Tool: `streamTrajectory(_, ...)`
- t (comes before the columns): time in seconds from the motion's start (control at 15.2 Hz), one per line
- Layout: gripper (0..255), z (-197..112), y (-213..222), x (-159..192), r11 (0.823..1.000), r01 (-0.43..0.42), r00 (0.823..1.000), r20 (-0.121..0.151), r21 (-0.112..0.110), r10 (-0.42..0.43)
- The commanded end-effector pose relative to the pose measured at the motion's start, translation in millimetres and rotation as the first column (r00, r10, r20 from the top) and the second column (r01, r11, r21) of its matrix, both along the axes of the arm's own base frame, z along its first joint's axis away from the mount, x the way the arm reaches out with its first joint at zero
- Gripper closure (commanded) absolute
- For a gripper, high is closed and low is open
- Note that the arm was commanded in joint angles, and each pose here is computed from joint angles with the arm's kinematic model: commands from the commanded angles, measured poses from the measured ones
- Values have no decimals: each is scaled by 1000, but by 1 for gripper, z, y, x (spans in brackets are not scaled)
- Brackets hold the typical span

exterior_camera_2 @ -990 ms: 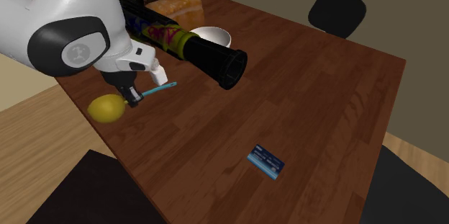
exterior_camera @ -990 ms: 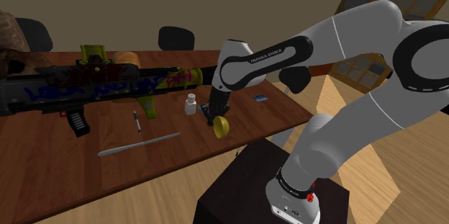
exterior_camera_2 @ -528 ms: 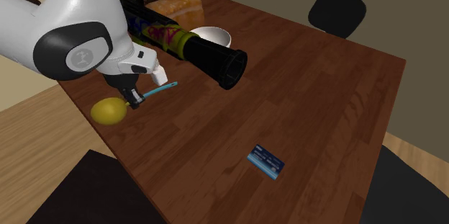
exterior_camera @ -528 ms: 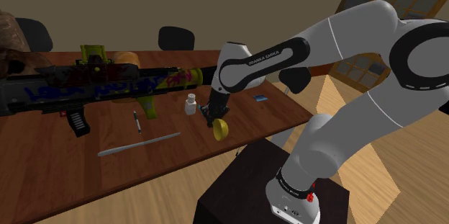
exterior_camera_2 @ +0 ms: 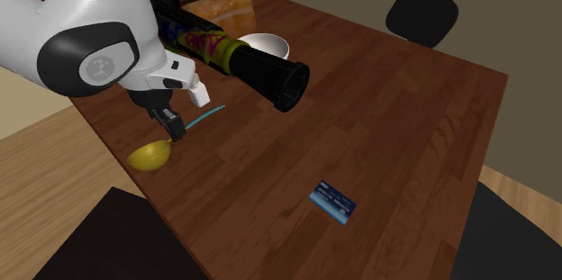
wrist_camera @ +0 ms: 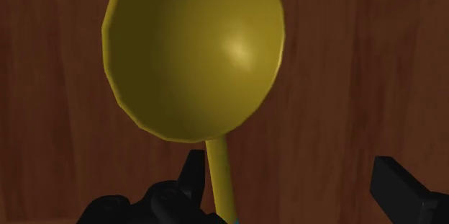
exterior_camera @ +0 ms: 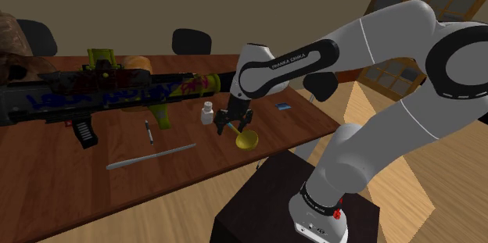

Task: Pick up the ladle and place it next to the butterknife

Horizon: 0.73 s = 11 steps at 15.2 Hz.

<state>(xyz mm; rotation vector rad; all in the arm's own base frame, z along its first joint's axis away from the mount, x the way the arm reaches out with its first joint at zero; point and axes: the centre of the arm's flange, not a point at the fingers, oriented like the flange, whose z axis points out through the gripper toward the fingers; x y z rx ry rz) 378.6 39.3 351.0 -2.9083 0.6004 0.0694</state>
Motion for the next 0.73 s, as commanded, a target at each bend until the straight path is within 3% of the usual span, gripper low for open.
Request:
streamTrajectory(0.0,0,19,-4,0,1000,0,1000,-1,0,0)
streamTrajectory(0.13,0,42,-8,1,1000,0,1000,-1,0,0)
streamTrajectory(0.66,0,42,-8,1,1000,0,1000,-1,0,0)
